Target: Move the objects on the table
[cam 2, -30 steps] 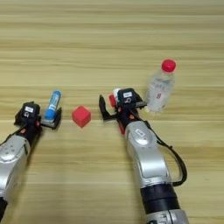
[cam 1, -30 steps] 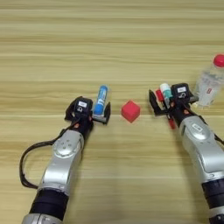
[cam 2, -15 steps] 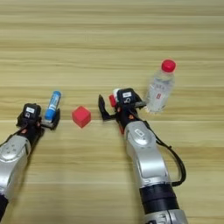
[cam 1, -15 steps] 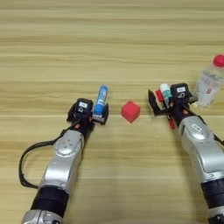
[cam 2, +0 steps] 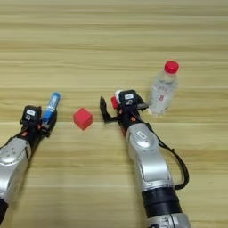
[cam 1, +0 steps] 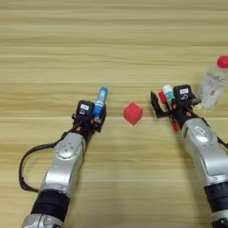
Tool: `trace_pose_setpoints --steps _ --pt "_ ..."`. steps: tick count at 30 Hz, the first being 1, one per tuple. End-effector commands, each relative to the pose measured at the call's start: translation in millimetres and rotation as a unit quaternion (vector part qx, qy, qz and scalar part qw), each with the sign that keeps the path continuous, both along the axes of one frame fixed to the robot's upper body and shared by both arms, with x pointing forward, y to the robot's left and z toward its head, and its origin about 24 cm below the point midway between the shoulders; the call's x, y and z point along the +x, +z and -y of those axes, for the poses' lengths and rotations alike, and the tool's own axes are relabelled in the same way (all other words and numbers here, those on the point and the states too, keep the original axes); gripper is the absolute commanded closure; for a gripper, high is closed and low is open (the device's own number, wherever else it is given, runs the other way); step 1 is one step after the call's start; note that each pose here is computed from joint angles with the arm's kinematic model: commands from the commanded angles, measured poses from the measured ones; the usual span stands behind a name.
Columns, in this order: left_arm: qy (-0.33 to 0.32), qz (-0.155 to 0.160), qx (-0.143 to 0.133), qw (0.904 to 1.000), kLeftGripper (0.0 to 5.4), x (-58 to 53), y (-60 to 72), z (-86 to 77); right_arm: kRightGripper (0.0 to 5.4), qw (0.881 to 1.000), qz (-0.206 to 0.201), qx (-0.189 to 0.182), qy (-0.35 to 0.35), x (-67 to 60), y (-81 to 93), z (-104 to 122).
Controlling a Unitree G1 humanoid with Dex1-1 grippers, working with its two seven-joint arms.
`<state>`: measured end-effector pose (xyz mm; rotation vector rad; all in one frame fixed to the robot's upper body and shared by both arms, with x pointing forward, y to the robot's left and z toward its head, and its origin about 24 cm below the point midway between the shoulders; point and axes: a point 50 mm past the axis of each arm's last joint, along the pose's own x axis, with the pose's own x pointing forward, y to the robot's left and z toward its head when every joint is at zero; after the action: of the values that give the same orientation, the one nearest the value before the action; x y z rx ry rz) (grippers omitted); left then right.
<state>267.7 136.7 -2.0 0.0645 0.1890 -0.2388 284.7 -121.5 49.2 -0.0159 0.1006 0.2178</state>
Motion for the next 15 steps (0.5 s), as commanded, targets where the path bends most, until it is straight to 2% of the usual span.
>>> trace_pose_setpoints --steps 1,8,15 --pt "-0.004 -0.035 0.007 0.9993 3.18 -9.1 -14.2 -2.1 0.0 1.0 0.0 -0.001 -0.002 1.4 2.1 -1.0" --pt "-0.004 -0.03 0.002 0.9995 4.04 -8.8 -12.6 -2.6 0.0 1.0 0.0 -0.001 -0.001 1.6 2.0 -1.7" --pt "0.002 -0.004 -0.019 0.9998 4.04 -6.1 -4.2 -4.2 0.0 1.0 0.0 -0.001 -0.001 1.8 2.0 -2.1"
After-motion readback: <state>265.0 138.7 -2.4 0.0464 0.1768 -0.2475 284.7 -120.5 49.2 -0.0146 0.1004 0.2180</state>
